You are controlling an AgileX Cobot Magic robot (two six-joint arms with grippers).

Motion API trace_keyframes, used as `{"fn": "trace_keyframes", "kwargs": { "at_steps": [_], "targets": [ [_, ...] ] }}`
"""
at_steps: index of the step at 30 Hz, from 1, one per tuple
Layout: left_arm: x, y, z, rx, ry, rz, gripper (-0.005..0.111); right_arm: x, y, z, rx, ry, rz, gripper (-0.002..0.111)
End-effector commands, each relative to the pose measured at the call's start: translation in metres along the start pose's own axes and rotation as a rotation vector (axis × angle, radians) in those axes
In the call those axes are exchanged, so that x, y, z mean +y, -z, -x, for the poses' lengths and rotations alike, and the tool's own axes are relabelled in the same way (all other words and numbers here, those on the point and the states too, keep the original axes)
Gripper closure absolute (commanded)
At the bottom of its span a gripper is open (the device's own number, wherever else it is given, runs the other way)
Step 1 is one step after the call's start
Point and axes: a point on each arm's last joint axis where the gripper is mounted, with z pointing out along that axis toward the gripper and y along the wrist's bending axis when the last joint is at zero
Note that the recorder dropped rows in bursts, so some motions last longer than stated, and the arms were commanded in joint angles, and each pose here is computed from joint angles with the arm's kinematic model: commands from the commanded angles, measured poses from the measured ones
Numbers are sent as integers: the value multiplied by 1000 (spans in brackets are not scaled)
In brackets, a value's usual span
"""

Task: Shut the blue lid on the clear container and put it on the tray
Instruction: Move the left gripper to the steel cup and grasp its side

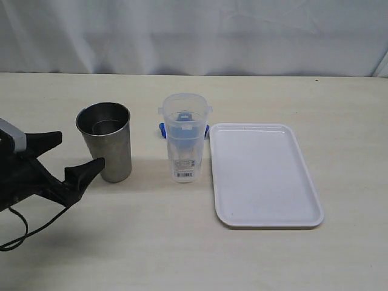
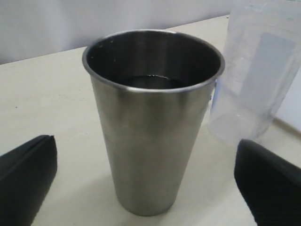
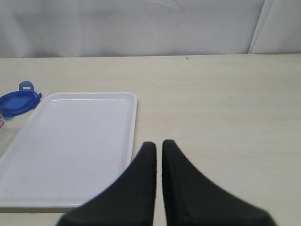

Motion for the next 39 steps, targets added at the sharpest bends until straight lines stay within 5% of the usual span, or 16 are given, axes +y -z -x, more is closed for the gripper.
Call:
{"fn": "trace_keyframes", "kwargs": {
  "at_steps": [1, 15, 39],
  "targets": [
    [-1, -12, -4, 11, -2, -74, 11, 0, 0, -1, -1, -2, -1, 104],
    [12, -43, -18, -3, 1, -117, 11, 0, 0, -1, -1, -2, -1, 104],
    [21, -57, -8, -52, -41, -132, 11, 0, 0, -1, -1, -2, -1, 104]
  ]
}}
